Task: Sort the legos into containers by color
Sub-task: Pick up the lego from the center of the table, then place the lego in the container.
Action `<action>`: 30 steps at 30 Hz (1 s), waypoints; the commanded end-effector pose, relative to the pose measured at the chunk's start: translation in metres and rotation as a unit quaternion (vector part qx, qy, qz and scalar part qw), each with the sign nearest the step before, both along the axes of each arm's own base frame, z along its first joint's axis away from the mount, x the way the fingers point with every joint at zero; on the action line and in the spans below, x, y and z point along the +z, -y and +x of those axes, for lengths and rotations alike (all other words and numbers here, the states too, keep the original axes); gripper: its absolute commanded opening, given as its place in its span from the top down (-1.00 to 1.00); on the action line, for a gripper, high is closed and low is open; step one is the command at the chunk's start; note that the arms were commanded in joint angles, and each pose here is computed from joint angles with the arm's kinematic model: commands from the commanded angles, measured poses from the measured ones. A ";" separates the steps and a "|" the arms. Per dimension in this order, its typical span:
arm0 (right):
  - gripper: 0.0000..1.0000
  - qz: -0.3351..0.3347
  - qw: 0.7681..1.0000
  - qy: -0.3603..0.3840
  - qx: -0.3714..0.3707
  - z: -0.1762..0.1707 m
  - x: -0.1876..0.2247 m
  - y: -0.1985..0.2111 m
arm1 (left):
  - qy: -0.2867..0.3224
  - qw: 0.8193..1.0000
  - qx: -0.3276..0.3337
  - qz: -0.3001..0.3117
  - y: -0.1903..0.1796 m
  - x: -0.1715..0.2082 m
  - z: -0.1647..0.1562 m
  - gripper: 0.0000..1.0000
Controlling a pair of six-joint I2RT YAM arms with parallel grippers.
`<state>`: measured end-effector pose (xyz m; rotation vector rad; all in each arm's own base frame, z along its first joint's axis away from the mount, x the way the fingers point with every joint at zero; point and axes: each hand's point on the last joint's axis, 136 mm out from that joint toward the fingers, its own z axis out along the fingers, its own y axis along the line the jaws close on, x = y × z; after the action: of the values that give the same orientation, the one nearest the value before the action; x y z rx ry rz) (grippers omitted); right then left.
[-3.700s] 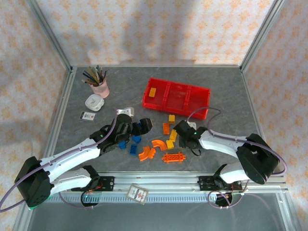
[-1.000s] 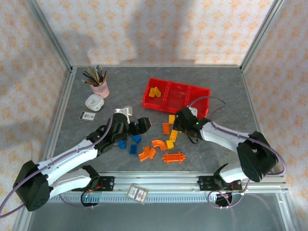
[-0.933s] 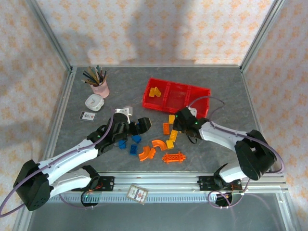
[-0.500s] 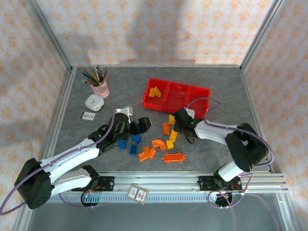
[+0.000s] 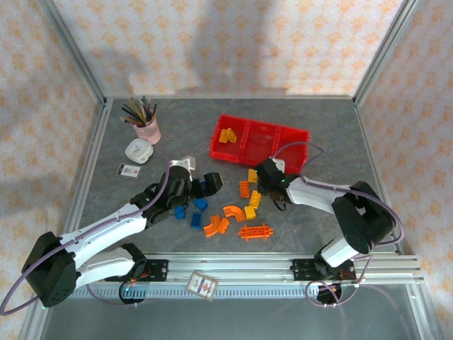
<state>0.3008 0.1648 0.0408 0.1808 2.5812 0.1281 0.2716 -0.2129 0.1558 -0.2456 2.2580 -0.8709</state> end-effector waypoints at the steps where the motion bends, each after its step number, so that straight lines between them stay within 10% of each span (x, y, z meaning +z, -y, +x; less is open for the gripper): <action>1: 0.28 0.004 0.999 0.037 0.006 0.010 0.040 -0.003 | 0.038 0.999 0.005 -0.012 0.001 0.030 0.005 -0.98; 16: 0.30 0.033 0.990 0.118 0.068 0.117 0.117 -0.085 | 0.073 0.995 0.062 0.026 -0.046 0.064 0.039 -0.98; 30: 0.08 -0.019 0.990 0.125 0.057 0.210 0.104 -0.106 | 0.075 0.994 0.079 0.027 -0.058 0.067 0.058 -0.98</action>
<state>0.5073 0.2776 0.1295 0.0146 2.3531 0.1934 0.3253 -0.1544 0.2110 -0.3475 2.1064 -0.7182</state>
